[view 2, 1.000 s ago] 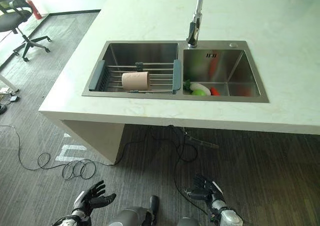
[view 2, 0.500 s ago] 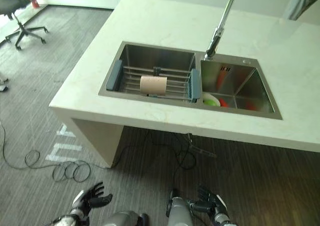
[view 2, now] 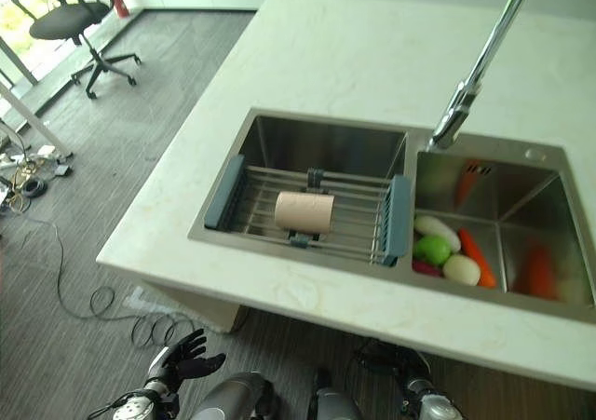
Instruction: Place the dishes in the dishwasher.
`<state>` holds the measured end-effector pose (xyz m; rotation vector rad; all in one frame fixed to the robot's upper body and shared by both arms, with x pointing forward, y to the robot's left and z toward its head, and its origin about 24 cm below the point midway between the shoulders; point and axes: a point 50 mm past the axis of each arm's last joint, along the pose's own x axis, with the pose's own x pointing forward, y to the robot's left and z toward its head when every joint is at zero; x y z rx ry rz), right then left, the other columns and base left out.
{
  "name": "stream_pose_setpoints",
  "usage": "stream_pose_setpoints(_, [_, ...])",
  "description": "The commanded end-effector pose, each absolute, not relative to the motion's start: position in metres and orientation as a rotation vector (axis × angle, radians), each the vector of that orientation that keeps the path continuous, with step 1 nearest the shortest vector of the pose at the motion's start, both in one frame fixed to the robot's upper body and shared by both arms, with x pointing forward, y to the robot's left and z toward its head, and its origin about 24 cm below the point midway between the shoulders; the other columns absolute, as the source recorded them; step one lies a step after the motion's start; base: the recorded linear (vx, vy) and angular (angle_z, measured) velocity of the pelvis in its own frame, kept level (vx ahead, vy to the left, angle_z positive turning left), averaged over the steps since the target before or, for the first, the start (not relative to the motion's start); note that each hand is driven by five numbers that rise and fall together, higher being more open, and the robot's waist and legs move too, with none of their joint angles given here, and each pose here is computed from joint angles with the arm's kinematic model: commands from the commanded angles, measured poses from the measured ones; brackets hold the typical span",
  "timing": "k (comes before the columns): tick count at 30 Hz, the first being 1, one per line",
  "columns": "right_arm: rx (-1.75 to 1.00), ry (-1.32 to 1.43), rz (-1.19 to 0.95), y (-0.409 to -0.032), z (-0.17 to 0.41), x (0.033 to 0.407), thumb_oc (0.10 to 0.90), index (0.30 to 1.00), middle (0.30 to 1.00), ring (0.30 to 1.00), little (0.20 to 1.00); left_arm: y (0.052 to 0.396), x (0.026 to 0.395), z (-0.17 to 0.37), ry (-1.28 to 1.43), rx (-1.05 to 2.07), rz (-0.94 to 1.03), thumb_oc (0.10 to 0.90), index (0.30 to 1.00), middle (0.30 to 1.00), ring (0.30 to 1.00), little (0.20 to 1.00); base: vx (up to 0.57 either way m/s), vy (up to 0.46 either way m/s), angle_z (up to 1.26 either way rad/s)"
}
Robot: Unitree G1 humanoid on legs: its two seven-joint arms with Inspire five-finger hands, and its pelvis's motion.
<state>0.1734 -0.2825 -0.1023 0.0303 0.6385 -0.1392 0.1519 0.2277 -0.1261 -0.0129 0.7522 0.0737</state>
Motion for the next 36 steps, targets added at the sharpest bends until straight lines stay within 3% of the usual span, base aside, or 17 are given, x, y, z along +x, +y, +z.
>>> stream_pose_setpoints(1, [-0.023, 0.576, -0.177, -0.300, -0.091, 0.173, 0.800, 0.900, 0.900, 0.900, 0.900, 0.231, 0.168, -0.114, 0.667, 0.043, 0.016, 0.800, 0.900, 0.900, 0.900, 0.900, -0.09, 0.131, -0.10])
stream_pose_setpoints(19, [0.042, 0.741, -0.253, -0.292, -0.117, 0.143, 0.800, 0.900, 0.900, 0.900, 0.900, 0.228, 0.130, -0.146, 0.946, -0.043, 0.101, 0.800, 0.900, 0.900, 0.900, 0.900, 0.00, 0.015, -0.02])
stream_pose_setpoints(23, [0.067, 0.743, -0.279, -0.295, -0.117, 0.141, 0.800, 0.900, 0.900, 0.900, 0.900, 0.237, 0.099, -0.157, 1.093, -0.057, 0.265, 0.800, 0.900, 0.900, 0.900, 0.900, 0.00, 0.010, 0.00])
stream_pose_setpoints(25, [0.065, 0.739, -0.293, -0.300, -0.114, 0.140, 0.800, 0.900, 0.900, 0.900, 0.900, 0.255, 0.086, -0.156, 1.100, -0.090, 0.447, 0.800, 0.900, 0.900, 0.900, 0.900, 0.00, 0.080, -0.04])
stream_pose_setpoints(27, [0.051, 0.736, -0.309, -0.312, -0.110, 0.137, 0.800, 0.900, 0.900, 0.900, 0.900, 0.293, 0.070, -0.145, 1.030, -0.135, 0.730, 0.800, 0.900, 0.900, 0.900, 0.900, -0.02, 0.114, -0.15])
stream_pose_setpoints(29, [0.038, 0.732, -0.323, -0.322, -0.106, 0.133, 0.800, 0.900, 0.900, 0.900, 0.900, 0.324, 0.060, -0.131, 0.961, -0.100, 0.889, 0.800, 0.900, 0.900, 0.900, 0.900, -0.02, 0.084, -0.13])
stream_pose_setpoints(33, [0.038, 0.719, -0.370, -0.338, -0.100, 0.125, 0.800, 0.900, 0.900, 0.900, 0.900, 0.404, 0.048, -0.076, 0.791, 0.190, 1.104, 0.800, 0.900, 0.900, 0.900, 0.900, -0.02, 0.029, -0.02])
stream_pose_setpoints(34, [0.051, 0.705, -0.392, -0.342, -0.098, 0.128, 0.800, 0.900, 0.900, 0.900, 0.900, 0.441, 0.055, -0.034, 0.657, 0.338, 1.230, 0.800, 0.900, 0.900, 0.900, 0.900, -0.07, 0.010, 0.00])
stream_pose_setpoints(36, [0.056, 0.702, -0.391, -0.340, -0.098, 0.131, 0.800, 0.900, 0.900, 0.900, 0.900, 0.463, 0.062, 0.000, 0.538, 0.452, 1.304, 0.800, 0.900, 0.900, 0.900, 0.900, -0.04, -0.025, -0.04])
